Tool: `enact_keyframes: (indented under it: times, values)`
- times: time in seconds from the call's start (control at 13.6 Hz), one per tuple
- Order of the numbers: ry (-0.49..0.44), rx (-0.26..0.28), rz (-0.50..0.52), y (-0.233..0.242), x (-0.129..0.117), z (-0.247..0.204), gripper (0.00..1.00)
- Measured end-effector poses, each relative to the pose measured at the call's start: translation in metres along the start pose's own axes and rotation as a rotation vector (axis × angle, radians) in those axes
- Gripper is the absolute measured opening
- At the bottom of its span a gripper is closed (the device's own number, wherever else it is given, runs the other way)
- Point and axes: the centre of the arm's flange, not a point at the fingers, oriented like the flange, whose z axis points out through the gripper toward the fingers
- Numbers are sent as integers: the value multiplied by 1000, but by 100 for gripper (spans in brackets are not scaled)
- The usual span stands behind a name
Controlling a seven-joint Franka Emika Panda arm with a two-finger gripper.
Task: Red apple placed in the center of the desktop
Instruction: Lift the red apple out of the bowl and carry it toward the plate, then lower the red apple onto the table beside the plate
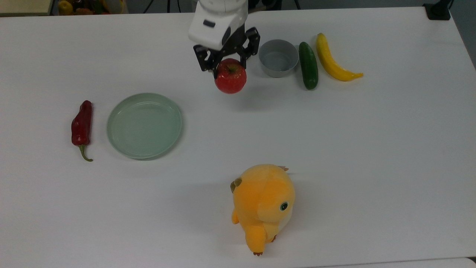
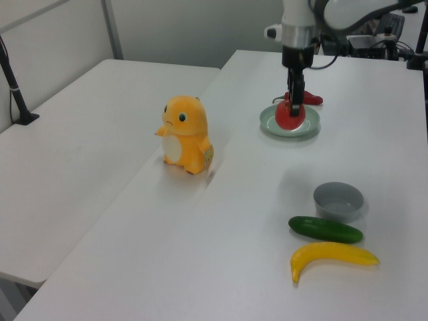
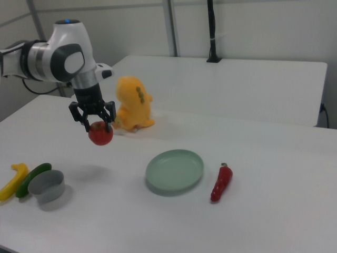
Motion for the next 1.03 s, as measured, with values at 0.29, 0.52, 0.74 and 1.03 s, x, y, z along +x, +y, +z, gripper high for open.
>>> enact_keyframes:
  times: [0.29, 0.52, 0.74, 1.03]
  values:
    - [-20, 2, -5, 15, 9, 36, 72]
    - [-43, 7, -11, 22, 10, 56, 72]
    - [-22, -1, -11, 26, 15, 85, 72]
    - [-2, -9, -10, 28, 19, 115, 71]
